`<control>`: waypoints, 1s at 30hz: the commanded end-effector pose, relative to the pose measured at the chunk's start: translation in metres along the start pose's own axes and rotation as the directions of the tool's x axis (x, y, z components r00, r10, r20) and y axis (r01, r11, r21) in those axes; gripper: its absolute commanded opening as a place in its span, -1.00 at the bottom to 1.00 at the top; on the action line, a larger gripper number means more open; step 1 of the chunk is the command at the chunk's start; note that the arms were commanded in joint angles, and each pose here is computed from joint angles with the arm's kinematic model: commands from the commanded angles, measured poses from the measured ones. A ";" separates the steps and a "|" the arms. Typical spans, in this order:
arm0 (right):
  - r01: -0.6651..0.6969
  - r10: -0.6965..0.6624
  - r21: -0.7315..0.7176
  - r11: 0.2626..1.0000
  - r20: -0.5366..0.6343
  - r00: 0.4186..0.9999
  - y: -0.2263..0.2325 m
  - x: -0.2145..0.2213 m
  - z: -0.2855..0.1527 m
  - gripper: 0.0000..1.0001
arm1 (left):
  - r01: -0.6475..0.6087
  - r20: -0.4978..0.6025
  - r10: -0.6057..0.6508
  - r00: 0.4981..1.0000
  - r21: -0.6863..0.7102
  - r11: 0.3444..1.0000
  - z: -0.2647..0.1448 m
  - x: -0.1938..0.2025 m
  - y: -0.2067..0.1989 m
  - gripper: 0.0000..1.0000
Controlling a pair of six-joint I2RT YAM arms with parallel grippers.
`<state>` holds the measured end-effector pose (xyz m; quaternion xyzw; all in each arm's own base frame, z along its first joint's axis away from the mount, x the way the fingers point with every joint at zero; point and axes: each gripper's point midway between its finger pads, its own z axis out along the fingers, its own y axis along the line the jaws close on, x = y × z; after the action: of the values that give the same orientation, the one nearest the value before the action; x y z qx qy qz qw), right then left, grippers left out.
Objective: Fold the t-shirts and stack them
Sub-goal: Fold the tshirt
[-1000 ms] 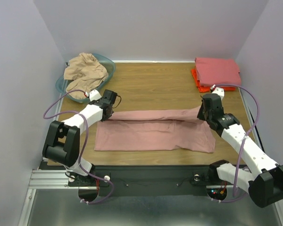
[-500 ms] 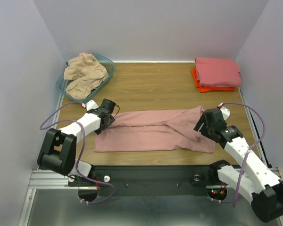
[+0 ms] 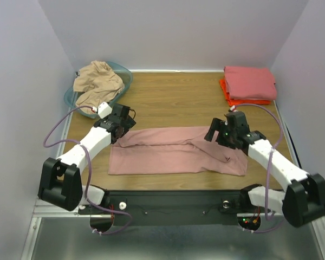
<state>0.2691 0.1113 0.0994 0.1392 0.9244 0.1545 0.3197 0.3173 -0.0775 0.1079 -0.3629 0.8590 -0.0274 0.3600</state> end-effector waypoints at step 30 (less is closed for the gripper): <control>0.025 -0.268 -0.691 0.722 -0.246 0.931 0.083 0.101 -0.037 1.00 | -0.158 -0.187 0.141 0.972 -0.079 0.984 0.072 0.074 0.031 0.97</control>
<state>0.2040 0.1992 0.0720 -0.0313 0.8947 0.3990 0.1982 0.3345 -0.1003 0.0310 -0.3009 0.9019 -0.0285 0.3087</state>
